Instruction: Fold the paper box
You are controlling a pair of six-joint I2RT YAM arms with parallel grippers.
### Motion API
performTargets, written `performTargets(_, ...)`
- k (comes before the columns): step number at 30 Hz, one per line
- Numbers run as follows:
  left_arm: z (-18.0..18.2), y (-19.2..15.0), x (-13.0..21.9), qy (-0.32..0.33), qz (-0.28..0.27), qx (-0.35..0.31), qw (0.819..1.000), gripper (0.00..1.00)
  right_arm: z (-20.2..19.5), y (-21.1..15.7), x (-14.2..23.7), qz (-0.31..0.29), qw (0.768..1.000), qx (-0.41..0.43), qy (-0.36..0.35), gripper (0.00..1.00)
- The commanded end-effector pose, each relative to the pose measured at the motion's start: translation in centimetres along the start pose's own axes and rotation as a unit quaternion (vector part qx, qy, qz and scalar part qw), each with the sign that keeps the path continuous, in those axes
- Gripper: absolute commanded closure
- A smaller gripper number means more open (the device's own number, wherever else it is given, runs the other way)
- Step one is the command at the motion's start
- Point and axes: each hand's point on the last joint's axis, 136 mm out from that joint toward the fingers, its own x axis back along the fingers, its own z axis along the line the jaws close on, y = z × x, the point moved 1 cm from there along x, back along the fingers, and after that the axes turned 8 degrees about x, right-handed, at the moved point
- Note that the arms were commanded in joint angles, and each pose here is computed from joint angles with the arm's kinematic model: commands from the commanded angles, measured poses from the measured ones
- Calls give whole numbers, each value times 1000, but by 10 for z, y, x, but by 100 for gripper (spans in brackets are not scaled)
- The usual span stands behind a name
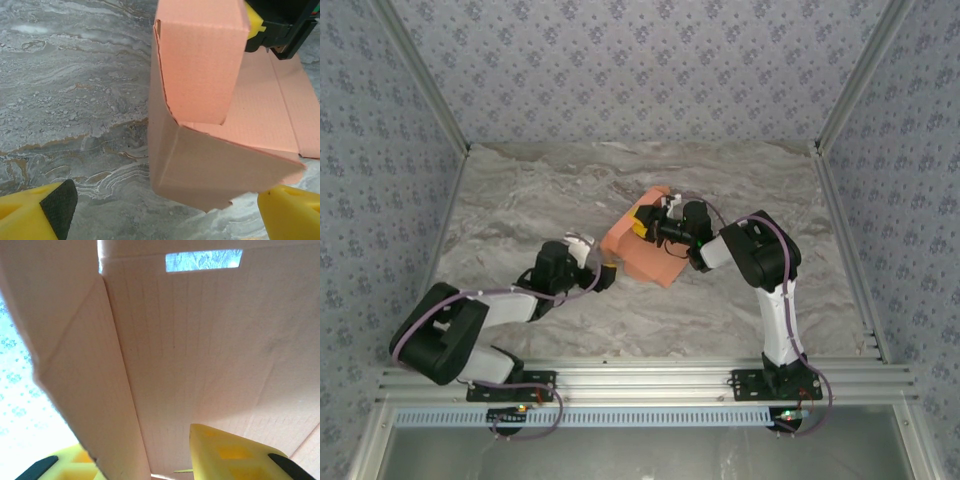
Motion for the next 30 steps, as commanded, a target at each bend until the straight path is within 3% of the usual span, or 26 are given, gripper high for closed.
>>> performTargets(1, -5, 31, -4, -6, -41, -26, 999, 5, -7, -7, 0, 14, 1000, -5, -14, 66)
performTargets(11, -21, 37, -12, -53, -33, -46, 997, 19, -10, -7, 2, 11, 1000, -8, -17, 67)
performTargets(17, -38, 41, 8, -91, -36, -44, 994, 1, -10, -7, 5, 13, 1000, -8, -18, 67)
performTargets(19, -31, 41, 17, -65, -39, -28, 997, 1, -13, -7, 6, 12, 1000, -9, -21, 68)
performTargets(23, 3, 33, 42, 30, -101, -23, 994, 1, -12, -7, 6, 11, 1000, -9, -20, 69)
performTargets(27, 24, 26, 55, 83, -88, -25, 992, 1, -10, -6, 4, 17, 1000, -8, -17, 70)
performTargets(30, 20, 21, 63, 69, -116, -32, 990, 1, -12, -4, 5, 21, 1000, -12, -19, 70)
